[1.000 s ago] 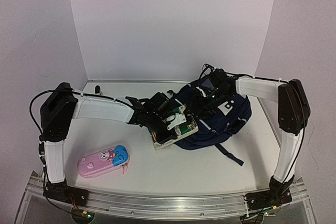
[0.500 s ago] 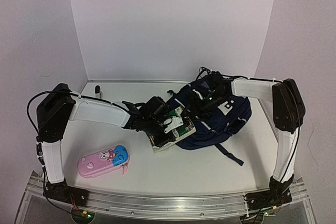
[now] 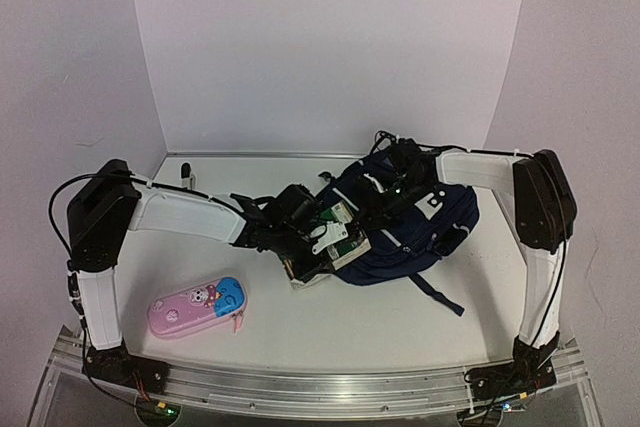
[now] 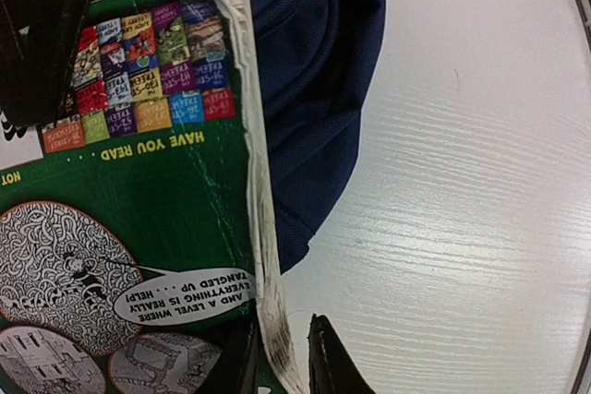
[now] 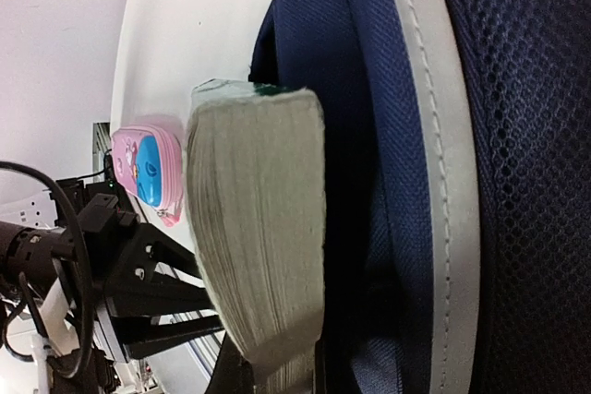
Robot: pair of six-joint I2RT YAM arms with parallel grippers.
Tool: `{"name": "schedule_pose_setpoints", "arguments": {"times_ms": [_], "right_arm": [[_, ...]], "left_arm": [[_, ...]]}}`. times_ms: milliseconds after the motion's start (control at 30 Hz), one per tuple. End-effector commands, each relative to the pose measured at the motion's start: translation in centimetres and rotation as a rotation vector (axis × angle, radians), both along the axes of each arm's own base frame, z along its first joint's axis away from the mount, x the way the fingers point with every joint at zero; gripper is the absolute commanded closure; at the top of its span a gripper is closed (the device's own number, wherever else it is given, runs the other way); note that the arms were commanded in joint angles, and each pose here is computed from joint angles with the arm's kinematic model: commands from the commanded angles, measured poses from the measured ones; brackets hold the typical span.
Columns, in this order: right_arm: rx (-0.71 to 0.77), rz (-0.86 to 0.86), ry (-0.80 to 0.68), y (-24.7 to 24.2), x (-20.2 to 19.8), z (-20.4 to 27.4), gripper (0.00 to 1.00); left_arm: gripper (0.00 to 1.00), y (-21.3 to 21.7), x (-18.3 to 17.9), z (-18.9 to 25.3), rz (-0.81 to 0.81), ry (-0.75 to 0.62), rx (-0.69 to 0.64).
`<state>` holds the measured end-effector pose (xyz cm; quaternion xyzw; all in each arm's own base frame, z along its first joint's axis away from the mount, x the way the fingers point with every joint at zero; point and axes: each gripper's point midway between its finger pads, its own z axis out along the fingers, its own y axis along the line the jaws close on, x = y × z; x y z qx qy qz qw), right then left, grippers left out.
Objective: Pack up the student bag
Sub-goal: Pick up the book from the student bag.
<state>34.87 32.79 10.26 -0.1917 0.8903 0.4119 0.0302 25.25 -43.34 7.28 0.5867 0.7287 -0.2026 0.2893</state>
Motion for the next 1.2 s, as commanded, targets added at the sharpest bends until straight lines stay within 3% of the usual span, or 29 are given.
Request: {"name": "schedule_pose_setpoints", "arguments": {"times_ms": [0, 200, 233, 433, 733, 967, 1167], "right_arm": [[0.109, 0.040, -0.178, 0.8, 0.3, 8.7, 1.00], [0.143, 0.076, -0.354, -0.3, -0.9, 16.4, 1.00], [0.140, 0.088, -0.391, -0.6, -1.2, 17.5, 1.00], [0.004, 0.207, -0.668, -4.0, -3.0, 20.8, 1.00], [-0.323, 0.313, -1.098, -10.4, -3.6, 24.9, 1.00], [-0.397, 0.400, -1.373, -12.0, -4.9, 28.4, 1.00], [-0.412, 0.536, -1.665, -11.9, -7.4, 29.9, 1.00]], "left_arm": [[0.54, 0.0, 0.6, 5.8, 0.103, 0.008, -0.120], [0.03, 1.2, -1.5, 13.3, 0.167, 0.104, -0.287], [0.01, 1.7, -1.6, 14.4, 0.186, 0.110, -0.315], [0.00, 5.6, -0.3, 21.0, 0.300, 0.160, -0.494], [0.00, 8.3, 2.5, 22.5, 0.472, 0.321, -0.630], [0.00, 8.0, 3.6, 24.0, 0.553, 0.462, -0.774], [0.00, 6.7, 3.1, 25.7, 0.493, 0.604, -0.850]]}}
